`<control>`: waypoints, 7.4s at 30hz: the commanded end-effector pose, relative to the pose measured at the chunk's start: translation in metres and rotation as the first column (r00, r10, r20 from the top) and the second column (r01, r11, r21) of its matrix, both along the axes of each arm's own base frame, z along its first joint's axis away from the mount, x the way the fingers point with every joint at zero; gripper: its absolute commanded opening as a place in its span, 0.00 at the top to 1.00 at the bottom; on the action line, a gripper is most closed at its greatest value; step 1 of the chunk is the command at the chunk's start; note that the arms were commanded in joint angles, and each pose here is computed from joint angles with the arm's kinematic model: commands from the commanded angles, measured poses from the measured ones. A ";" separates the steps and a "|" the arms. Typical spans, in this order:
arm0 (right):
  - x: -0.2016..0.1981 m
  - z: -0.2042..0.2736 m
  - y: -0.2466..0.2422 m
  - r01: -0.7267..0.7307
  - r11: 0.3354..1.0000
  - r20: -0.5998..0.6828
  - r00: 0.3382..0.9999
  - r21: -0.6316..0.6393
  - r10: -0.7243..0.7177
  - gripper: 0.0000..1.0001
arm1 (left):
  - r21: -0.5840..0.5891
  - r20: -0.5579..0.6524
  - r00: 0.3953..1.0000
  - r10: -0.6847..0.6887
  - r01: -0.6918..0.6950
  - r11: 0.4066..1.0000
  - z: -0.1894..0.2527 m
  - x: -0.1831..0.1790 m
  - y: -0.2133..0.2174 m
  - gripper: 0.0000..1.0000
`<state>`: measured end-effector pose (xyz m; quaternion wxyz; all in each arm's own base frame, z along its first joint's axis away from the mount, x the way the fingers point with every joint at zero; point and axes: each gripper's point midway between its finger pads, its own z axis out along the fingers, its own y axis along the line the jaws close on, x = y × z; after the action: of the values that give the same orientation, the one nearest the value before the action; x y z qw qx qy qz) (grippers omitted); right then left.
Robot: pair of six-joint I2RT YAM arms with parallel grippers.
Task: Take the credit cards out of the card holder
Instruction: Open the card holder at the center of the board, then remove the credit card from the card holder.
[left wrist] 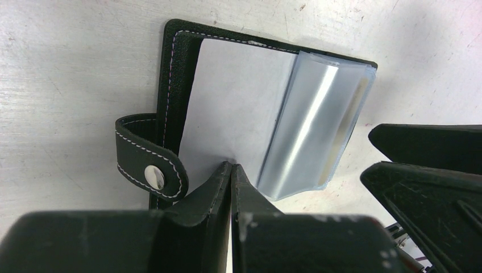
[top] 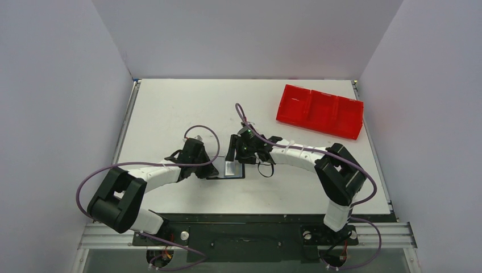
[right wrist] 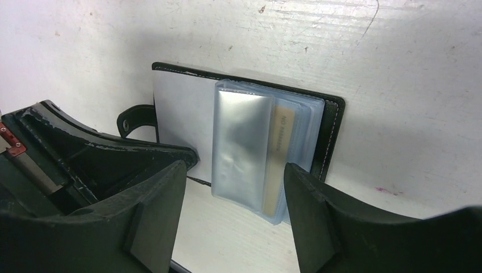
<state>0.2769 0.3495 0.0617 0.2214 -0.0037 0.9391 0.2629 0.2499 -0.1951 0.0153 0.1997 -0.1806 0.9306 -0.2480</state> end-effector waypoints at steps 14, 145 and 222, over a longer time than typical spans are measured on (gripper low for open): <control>0.004 -0.017 0.012 -0.008 1.000 -0.002 1.000 -0.026 0.008 0.41 | 0.108 -0.036 0.999 0.034 -0.030 0.994 -0.021 -0.003 0.019 1.00; 0.007 -0.008 0.050 -0.122 0.992 -0.004 0.993 -0.039 0.122 0.84 | 0.069 0.028 0.993 -0.111 0.109 0.992 0.003 0.013 0.000 0.96; 0.012 0.002 0.107 -0.138 0.989 -0.026 0.990 0.048 0.139 0.35 | 0.046 0.188 0.976 -0.106 0.099 0.994 0.115 -0.004 0.025 0.95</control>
<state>0.2782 0.4672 0.0403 0.1612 -0.0799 0.9393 0.2921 0.2316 -0.1554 0.1166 0.2662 -0.1202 0.9298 -0.2239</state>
